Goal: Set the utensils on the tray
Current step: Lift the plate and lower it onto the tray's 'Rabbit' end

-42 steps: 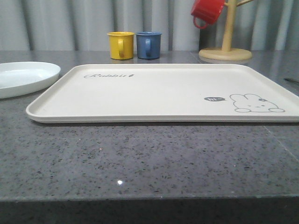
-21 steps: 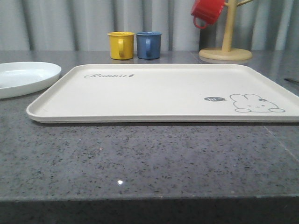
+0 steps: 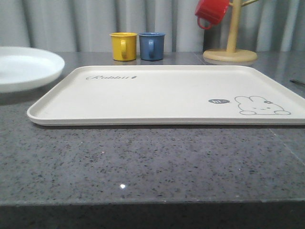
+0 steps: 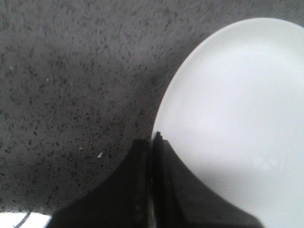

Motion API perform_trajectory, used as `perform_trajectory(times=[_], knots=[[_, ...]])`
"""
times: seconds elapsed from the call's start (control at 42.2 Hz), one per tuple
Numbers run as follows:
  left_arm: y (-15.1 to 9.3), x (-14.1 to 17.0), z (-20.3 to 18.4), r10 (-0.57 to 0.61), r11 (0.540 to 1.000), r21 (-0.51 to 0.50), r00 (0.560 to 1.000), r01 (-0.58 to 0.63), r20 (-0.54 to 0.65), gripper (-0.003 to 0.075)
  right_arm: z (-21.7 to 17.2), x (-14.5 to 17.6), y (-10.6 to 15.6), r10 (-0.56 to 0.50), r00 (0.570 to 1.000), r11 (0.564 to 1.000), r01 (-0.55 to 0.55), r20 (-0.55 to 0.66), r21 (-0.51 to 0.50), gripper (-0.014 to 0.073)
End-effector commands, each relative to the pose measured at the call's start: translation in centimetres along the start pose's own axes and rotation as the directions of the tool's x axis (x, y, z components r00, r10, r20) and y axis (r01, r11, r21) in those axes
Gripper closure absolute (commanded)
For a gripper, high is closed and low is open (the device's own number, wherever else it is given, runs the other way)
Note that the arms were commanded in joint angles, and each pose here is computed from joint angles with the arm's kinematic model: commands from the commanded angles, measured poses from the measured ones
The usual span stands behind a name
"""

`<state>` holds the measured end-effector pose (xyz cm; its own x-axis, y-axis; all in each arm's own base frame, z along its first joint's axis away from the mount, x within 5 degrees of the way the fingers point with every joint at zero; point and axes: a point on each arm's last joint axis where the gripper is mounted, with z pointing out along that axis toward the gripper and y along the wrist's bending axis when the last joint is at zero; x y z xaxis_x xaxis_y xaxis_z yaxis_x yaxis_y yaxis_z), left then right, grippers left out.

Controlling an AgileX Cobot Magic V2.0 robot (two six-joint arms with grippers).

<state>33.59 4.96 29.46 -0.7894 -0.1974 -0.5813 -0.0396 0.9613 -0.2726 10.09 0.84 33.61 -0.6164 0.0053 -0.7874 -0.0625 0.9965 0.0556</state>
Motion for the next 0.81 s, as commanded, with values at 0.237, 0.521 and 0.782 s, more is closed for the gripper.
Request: perform_trajectory(times=[0.237, 0.521, 0.782], knots=[[-8.3, -1.4, -4.3, 0.170, 0.969, 0.162, 0.979, -0.187, 0.112, 0.0741, -0.3, -1.1, -0.1, -0.011, 0.997, 1.000, 0.010, 0.075, 0.010, 0.0184], [-15.4, 1.5, -0.8, 0.337, 0.894, 0.310, 0.942, -0.322, 0.007, 0.0741, -0.3, -1.1, -0.1, -0.011, 0.997, 1.000, 0.010, 0.075, 0.010, 0.0184], [-16.7, 2.5, 3.3, 0.358, 0.889, 0.321, 0.933, -0.326, -0.044, 0.0741, -0.3, -1.1, -0.1, -0.011, 0.997, 1.000, 0.010, 0.075, 0.010, 0.0184]])
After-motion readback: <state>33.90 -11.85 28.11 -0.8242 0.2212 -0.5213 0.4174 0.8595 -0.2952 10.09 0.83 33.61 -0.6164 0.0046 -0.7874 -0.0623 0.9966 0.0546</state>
